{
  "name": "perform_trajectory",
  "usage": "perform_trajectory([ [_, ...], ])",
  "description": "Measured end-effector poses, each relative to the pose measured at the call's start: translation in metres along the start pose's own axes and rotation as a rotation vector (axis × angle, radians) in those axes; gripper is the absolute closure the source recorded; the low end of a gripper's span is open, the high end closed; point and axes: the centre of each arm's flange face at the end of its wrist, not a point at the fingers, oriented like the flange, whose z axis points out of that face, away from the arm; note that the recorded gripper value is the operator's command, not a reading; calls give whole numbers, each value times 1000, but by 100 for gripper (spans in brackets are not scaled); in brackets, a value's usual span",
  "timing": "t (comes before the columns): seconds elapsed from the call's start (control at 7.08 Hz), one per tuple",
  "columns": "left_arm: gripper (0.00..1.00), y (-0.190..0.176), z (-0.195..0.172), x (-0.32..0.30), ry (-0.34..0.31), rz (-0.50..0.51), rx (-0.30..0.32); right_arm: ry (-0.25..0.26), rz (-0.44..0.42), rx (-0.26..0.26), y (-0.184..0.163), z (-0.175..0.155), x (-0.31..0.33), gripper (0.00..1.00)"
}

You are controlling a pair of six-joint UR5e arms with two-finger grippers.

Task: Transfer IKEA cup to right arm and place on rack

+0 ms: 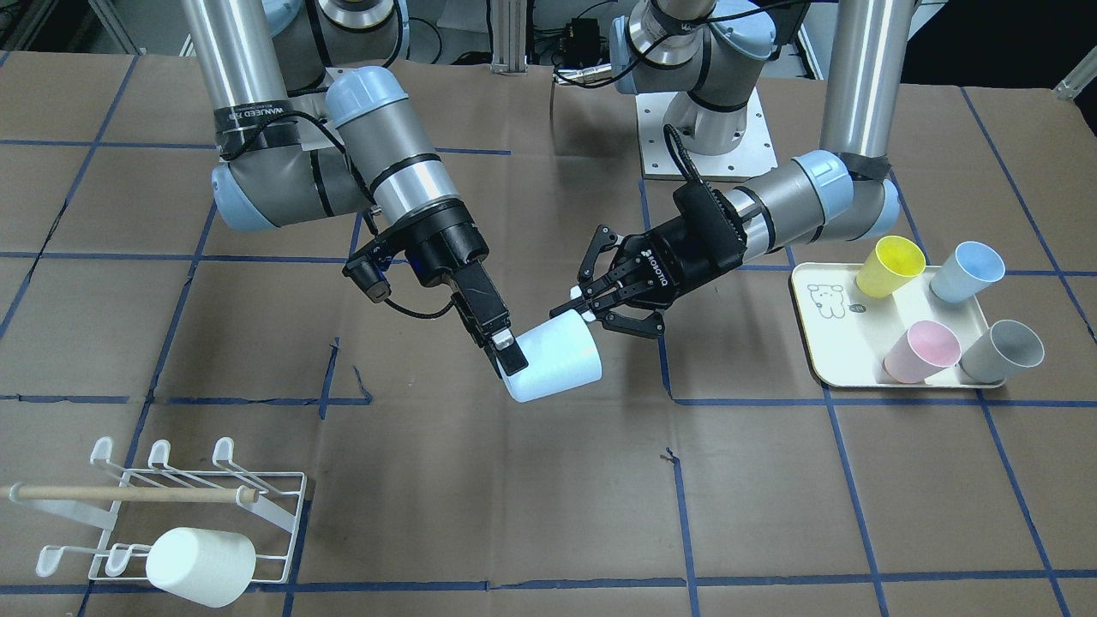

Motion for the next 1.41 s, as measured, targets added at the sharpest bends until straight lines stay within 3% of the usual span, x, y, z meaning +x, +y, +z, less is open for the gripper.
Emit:
perform_trajectory([
  [1.41, 89, -5, -1, 2, -1, -1, 4, 5, -12, -33, 18, 11, 1, 4],
])
